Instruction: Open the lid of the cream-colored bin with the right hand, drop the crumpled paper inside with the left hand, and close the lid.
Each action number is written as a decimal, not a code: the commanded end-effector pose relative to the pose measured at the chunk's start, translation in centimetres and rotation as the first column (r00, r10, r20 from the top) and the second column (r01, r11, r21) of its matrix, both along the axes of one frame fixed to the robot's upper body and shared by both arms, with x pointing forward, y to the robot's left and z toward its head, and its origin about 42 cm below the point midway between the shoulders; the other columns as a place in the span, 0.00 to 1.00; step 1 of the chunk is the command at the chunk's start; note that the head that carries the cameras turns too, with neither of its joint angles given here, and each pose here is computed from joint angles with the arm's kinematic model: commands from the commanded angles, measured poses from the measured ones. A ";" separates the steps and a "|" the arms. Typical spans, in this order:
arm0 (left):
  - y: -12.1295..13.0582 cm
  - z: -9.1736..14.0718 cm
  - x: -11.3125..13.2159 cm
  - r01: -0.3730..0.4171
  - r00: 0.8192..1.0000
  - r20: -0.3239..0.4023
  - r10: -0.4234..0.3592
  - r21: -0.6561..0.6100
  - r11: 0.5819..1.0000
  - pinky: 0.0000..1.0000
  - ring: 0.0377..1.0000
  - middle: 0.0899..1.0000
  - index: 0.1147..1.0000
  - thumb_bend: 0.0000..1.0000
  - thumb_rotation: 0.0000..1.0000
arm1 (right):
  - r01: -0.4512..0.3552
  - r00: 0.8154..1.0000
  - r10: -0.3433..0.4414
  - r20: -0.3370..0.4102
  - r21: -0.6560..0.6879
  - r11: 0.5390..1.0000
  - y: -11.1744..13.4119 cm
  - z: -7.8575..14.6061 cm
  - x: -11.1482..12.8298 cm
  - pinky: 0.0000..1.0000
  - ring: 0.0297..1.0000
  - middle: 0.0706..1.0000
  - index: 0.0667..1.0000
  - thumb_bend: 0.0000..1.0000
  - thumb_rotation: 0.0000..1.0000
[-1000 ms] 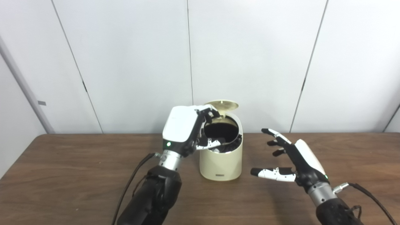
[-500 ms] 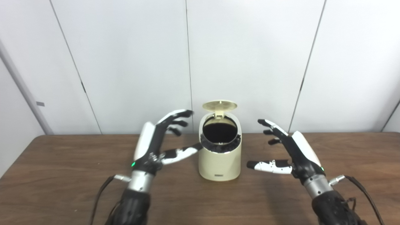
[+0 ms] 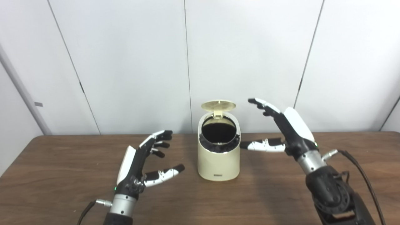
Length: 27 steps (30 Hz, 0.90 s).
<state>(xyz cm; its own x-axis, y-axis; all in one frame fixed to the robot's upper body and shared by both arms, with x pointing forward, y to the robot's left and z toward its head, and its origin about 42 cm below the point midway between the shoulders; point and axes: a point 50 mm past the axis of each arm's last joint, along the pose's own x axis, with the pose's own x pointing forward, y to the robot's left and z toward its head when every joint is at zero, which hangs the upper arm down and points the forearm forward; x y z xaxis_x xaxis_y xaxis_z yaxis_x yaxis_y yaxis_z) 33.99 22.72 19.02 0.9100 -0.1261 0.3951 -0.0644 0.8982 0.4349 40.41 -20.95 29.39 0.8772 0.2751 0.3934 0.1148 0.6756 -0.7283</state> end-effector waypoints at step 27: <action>-0.5 0.0 -0.3 -0.007 1.000 -0.004 0.007 0.011 1.000 0.58 0.70 0.75 0.78 0.78 0.15 | -0.106 0.987 0.128 0.096 -0.202 0.974 4.3 7.1 2.7 0.80 0.90 0.88 0.87 0.73 0.65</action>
